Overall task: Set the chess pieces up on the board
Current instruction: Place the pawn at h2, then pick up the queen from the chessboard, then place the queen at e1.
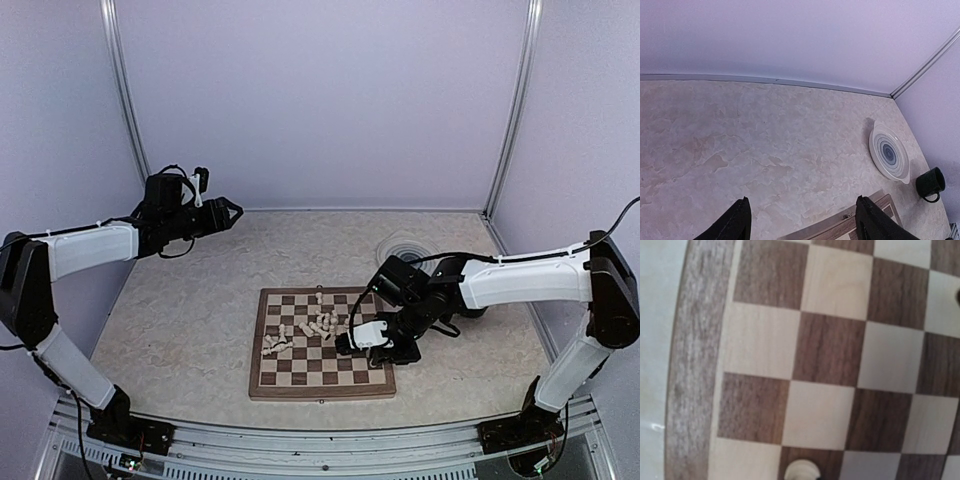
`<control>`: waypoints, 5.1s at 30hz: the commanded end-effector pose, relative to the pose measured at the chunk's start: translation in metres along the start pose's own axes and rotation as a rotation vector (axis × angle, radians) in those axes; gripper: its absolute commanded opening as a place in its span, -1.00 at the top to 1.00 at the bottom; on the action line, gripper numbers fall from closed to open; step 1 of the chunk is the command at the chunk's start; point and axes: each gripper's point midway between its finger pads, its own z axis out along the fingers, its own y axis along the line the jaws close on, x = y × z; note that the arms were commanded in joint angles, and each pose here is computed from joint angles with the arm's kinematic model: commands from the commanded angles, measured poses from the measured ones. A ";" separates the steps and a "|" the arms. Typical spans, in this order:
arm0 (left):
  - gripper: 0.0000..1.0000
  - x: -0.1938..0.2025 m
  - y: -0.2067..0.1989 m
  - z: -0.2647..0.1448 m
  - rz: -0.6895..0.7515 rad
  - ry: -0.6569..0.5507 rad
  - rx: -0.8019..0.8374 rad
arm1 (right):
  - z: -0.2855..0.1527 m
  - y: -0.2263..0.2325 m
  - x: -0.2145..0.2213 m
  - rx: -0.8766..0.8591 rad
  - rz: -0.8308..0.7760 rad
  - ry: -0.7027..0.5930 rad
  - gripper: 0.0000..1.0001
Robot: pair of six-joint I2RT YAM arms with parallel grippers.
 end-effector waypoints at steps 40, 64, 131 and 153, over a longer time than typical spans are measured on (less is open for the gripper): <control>-0.43 -0.003 -0.003 0.006 0.013 0.027 0.023 | -0.007 -0.100 -0.028 0.061 0.215 -0.149 0.18; -0.43 0.000 -0.004 0.009 0.006 0.044 0.029 | 0.017 -0.098 -0.031 -0.022 0.238 -0.153 0.61; -0.43 0.005 -0.012 0.011 0.014 0.079 0.053 | 0.046 0.023 -0.075 -0.167 -0.072 -0.063 0.77; -0.43 0.007 -0.011 0.012 0.015 0.086 0.051 | 0.035 0.023 -0.066 -0.135 -0.078 -0.037 0.80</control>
